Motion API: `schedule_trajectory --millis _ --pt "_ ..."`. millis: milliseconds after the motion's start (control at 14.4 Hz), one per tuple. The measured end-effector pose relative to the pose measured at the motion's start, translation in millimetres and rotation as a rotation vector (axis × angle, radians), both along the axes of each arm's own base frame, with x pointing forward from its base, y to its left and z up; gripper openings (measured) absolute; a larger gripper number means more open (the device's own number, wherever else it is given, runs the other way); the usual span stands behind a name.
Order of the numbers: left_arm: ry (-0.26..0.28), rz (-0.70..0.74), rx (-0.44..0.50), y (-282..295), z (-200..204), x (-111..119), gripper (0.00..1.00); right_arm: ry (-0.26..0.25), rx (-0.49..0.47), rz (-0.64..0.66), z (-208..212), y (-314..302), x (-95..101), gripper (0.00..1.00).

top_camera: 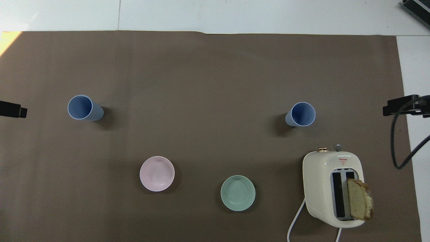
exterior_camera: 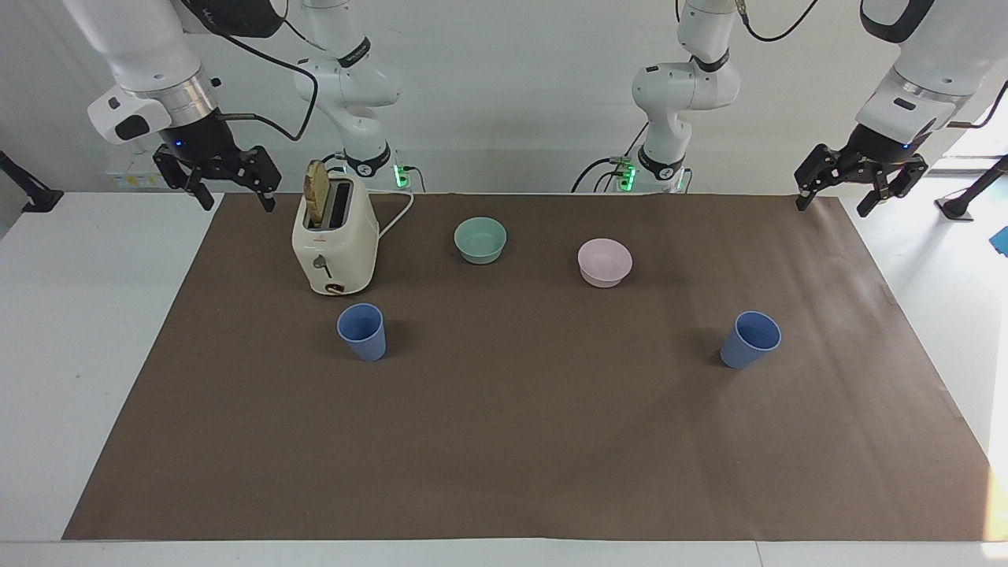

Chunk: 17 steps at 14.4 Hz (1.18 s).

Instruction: Stack blue cups with both arms

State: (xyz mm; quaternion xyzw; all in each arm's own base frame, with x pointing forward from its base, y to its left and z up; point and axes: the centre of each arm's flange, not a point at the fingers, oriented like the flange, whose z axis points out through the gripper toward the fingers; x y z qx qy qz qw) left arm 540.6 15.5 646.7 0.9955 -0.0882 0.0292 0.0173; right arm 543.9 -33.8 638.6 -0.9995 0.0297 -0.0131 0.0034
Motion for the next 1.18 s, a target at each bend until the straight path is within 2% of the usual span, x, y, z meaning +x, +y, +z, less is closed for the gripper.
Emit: schedule_trajectory --millis 833,1041,1180 --pt "-0.003 0.000 0.000 -0.2 0.1 0.4 1.00 0.006 0.000 0.000 -1.1 -0.2 -0.5 1.00" --pt "-0.034 0.002 0.001 0.1 -8.1 7.6 1.00 0.006 0.000 0.000 -1.2 -0.2 -0.5 1.00" --pt "-0.050 0.000 0.003 0.5 -27.6 17.1 1.00 0.006 0.000 0.000 -1.2 -0.2 -0.5 1.00"
